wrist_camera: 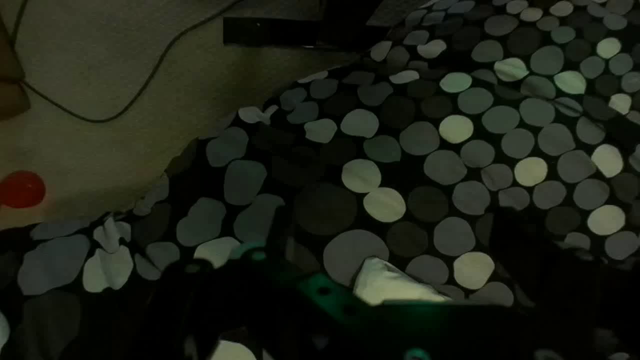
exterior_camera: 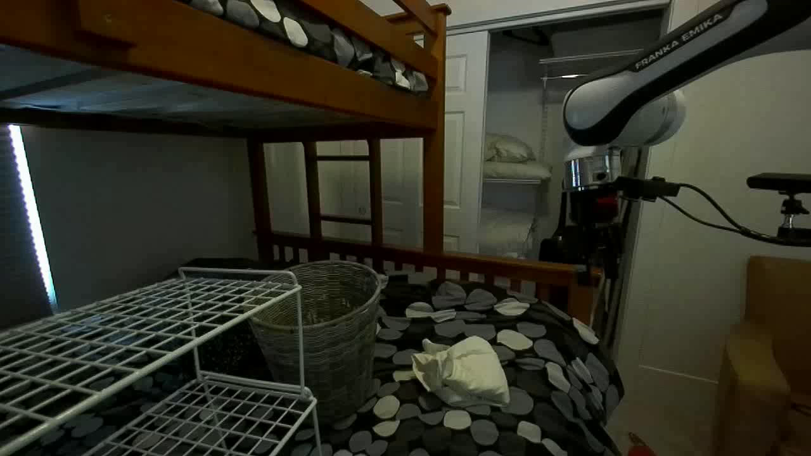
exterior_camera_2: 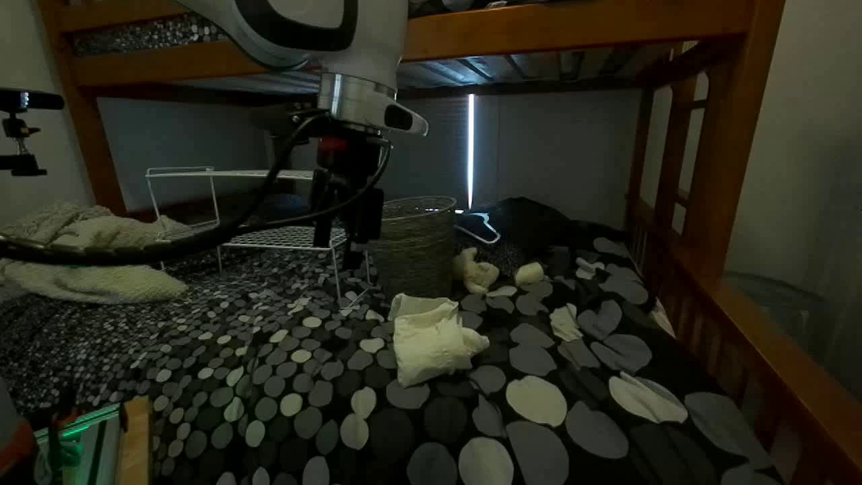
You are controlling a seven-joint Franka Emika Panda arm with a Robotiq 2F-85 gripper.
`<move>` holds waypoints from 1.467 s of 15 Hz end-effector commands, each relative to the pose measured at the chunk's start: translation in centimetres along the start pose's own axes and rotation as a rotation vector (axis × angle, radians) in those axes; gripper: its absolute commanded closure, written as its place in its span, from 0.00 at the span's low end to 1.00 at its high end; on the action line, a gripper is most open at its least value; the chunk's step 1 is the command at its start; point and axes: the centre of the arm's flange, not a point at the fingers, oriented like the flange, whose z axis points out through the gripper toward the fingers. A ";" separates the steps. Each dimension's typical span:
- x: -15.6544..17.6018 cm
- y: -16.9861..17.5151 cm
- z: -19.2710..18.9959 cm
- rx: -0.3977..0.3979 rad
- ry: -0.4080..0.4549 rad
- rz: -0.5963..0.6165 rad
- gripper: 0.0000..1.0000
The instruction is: Put the towel inside the silver bucket
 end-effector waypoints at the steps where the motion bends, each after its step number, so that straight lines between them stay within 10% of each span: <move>1: 0.0 0.0 0.0 0.000 0.000 0.000 0.00; 7: 1.0 0.5 0.3 -0.012 0.008 -0.030 0.00; 22: 11.3 1.7 11.8 0.243 0.249 -0.102 0.00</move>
